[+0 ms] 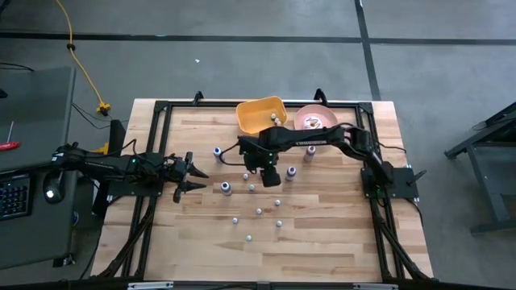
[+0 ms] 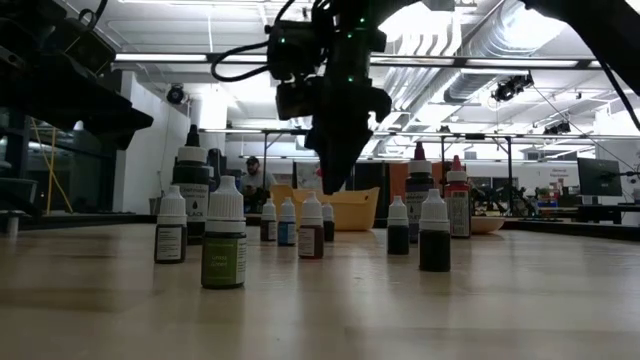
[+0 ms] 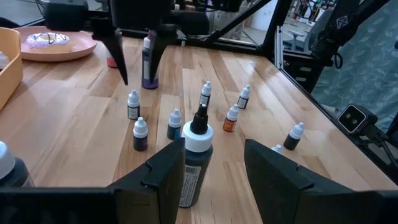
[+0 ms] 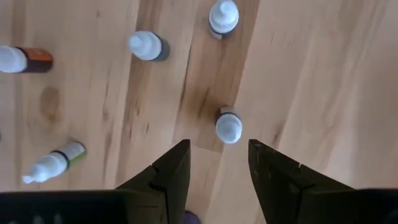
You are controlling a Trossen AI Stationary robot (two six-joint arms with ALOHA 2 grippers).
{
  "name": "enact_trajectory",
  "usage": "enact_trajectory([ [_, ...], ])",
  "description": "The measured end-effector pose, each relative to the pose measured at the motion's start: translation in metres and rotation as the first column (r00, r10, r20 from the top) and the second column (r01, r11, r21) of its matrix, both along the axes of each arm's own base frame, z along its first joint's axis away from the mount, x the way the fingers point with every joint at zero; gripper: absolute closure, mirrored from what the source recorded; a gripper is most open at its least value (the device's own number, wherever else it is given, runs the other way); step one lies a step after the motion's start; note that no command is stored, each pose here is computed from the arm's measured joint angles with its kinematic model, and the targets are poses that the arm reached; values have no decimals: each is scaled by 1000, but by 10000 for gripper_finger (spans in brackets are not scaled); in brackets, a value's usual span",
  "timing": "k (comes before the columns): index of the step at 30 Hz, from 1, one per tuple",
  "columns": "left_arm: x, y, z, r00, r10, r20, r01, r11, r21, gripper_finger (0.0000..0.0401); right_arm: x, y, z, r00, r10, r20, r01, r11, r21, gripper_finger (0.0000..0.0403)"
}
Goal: Pick & Place food coloring
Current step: Put the small black food coloring bottle into the yellow bin
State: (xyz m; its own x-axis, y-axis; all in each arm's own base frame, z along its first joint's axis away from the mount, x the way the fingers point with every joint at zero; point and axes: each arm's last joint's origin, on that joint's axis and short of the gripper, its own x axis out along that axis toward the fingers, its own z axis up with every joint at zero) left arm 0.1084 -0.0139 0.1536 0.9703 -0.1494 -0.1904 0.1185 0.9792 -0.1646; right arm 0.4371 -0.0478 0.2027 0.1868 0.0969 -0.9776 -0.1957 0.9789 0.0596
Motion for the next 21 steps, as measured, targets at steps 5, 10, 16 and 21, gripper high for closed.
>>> enact_trajectory([
  [5, 0, 0, 0, 1000, 0, 0, 0, 1000, 0, 238, 0, -5, -2, 1000, 10, 10, -10, 999, -32, 251],
  [10, 0, 0, 0, 1000, 0, 0, 0, 1000, 0, 238, 0, -7, -10, 1000, 8, 22, -8, 1000, -15, 251],
  [16, 0, 0, 0, 1000, 0, 0, 0, 1000, 0, 238, -3, -6, -27, 1000, -5, 12, 5, 1000, 8, 251],
  [21, 0, 0, 0, 1000, 0, 0, 0, 1000, 0, 238, -2, -6, -29, 999, -20, 35, 20, 1000, 6, 251],
])
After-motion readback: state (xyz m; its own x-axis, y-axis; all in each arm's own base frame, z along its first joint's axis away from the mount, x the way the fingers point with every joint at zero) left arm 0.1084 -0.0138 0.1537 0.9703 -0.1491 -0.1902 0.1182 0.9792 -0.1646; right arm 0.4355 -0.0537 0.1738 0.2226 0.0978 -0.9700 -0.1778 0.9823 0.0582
